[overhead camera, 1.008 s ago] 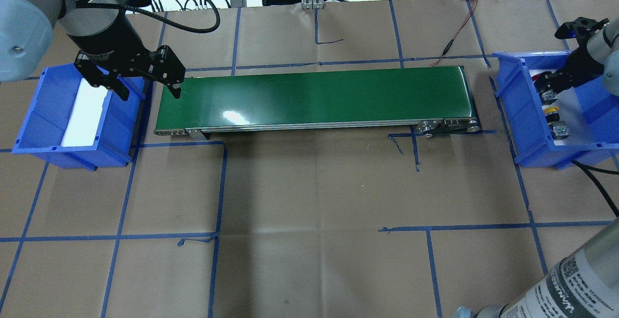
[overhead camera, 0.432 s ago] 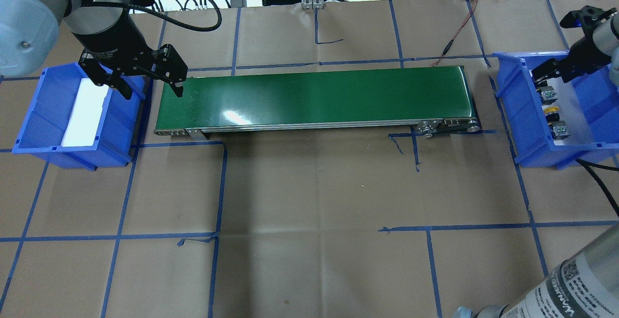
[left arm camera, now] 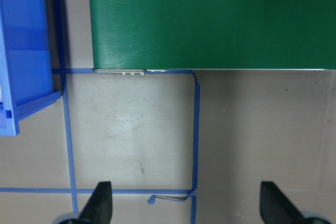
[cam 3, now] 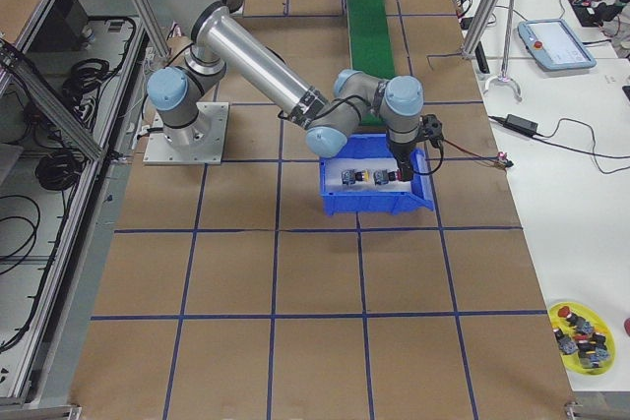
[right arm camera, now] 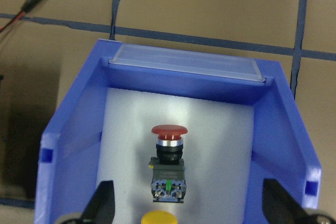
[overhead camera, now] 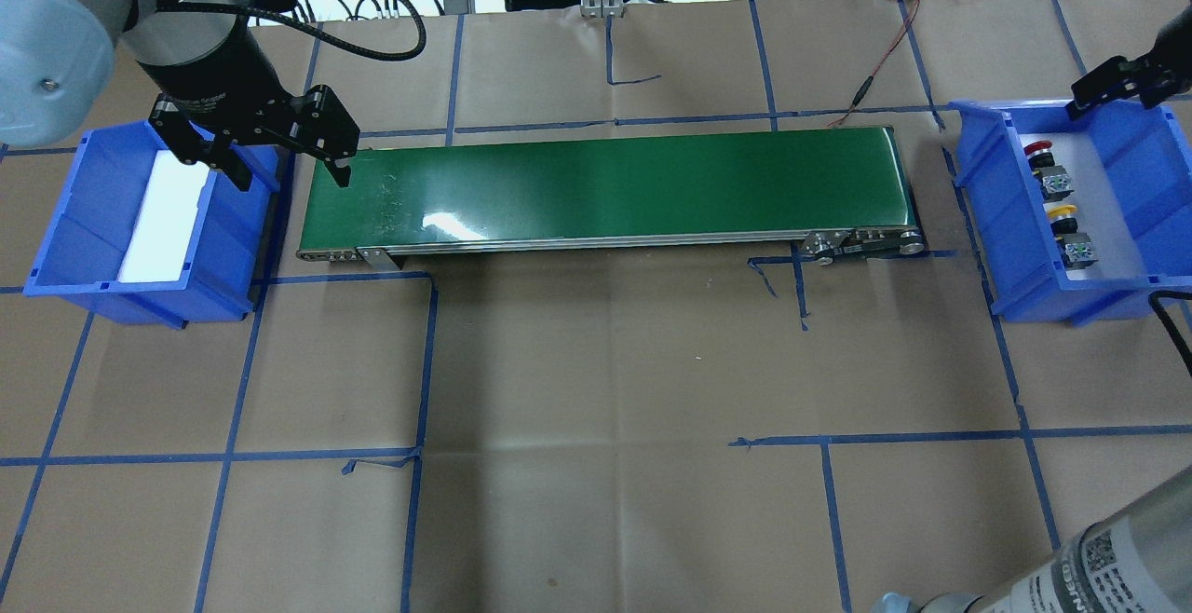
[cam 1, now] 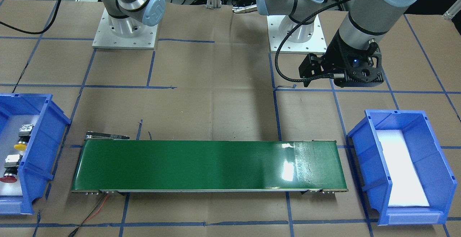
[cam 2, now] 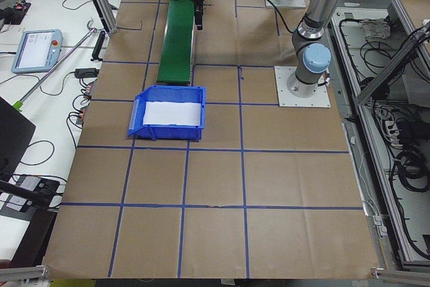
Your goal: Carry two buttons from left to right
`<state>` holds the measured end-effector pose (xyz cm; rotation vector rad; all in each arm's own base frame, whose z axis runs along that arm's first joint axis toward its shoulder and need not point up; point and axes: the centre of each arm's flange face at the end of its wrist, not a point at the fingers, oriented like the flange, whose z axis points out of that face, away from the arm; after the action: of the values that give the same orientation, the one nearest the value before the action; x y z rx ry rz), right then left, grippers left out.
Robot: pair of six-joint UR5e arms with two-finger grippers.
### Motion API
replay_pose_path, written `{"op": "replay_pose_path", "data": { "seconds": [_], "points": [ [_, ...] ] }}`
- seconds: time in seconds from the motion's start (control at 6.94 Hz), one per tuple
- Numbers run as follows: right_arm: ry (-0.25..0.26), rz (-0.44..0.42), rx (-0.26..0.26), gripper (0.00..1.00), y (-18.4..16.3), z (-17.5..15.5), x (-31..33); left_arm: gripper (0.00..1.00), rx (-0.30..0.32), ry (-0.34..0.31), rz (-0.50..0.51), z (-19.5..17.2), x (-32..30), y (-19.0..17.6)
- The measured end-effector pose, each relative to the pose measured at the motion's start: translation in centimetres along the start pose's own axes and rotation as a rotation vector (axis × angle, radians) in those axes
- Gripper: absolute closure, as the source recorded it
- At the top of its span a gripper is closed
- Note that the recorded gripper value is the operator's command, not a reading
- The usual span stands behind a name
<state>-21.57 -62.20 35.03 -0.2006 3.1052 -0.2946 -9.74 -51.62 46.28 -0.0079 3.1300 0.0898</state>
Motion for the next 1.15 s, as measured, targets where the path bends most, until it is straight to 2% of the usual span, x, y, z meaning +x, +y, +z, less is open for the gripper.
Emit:
{"op": "replay_pose_path", "data": {
  "seconds": [0.29,0.43,0.58,0.86,1.15],
  "points": [
    [-0.015,-0.006,-0.002,0.0,0.5,-7.4,-5.0,0.0,0.0,0.0,0.0,0.0,0.0,0.1],
    [-0.036,-0.041,-0.018,0.0,0.5,-9.9,-9.2,0.0,0.0,0.0,0.0,0.0,0.0,0.1],
    [-0.053,-0.042,-0.036,0.0,0.7,-12.0,-13.7,0.0,-0.002,0.001,0.0,0.1,0.0,0.3],
    [-0.062,0.098,-0.048,0.0,1.2,-15.1,-22.9,0.0,-0.003,0.0,0.002,0.1,0.0,0.5],
    [-0.074,0.23,-0.052,0.0,1.6,-16.3,-32.2,0.0,-0.003,-0.001,0.002,0.1,0.0,0.8]
  ]
}}
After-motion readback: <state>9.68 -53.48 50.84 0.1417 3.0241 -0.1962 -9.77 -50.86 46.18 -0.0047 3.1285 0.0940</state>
